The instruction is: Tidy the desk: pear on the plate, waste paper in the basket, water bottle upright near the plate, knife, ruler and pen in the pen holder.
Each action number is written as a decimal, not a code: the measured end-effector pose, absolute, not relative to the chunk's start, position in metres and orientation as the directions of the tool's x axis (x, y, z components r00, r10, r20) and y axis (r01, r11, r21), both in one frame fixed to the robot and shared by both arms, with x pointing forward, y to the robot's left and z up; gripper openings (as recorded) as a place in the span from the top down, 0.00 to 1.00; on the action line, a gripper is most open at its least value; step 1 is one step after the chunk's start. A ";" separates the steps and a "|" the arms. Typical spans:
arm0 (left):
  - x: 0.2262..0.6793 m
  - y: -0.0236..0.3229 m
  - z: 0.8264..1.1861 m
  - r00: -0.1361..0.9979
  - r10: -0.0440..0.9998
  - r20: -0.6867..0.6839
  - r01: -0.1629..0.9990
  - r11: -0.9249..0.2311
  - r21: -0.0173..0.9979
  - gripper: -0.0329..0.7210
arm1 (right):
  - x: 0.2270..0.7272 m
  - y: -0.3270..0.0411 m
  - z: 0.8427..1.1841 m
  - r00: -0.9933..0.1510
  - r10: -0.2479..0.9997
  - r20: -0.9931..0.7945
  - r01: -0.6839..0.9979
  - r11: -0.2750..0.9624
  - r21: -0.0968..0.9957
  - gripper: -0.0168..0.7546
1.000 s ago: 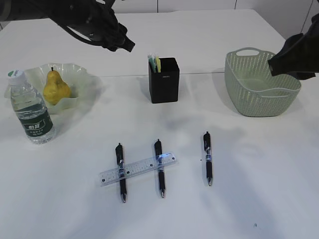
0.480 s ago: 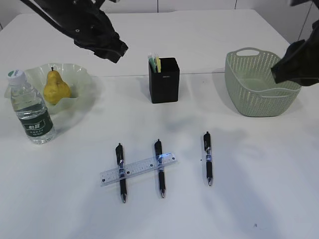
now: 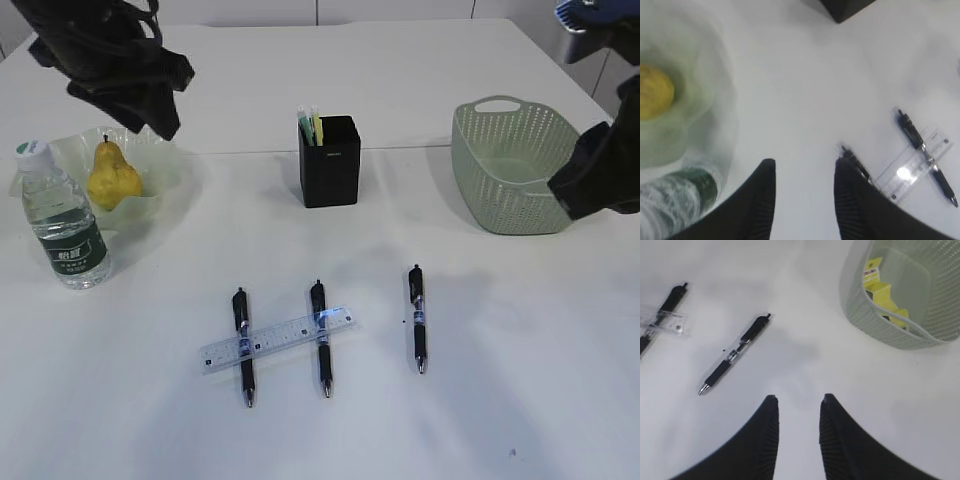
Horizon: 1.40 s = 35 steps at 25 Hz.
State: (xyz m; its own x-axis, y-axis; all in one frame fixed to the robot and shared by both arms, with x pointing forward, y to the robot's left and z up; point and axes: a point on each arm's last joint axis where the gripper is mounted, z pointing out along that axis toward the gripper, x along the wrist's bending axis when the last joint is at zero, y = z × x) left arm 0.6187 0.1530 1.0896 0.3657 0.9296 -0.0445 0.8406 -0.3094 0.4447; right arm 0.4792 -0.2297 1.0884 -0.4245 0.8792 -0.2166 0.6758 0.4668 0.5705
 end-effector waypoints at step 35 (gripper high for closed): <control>0.573 0.176 1.147 0.280 0.956 -0.091 0.873 -0.214 0.438 0.27 | 0.454 -0.180 1.085 -0.850 0.521 -0.073 0.465 0.808 0.361 0.66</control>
State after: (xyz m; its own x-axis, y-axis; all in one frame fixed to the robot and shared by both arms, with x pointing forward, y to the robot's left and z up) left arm 0.5728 0.1763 1.1474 0.2800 0.9557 -0.0910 0.8730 -0.2140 0.4384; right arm 0.4544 -0.1798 1.0853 -0.8502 0.5214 -0.0727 0.4647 0.8083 0.3615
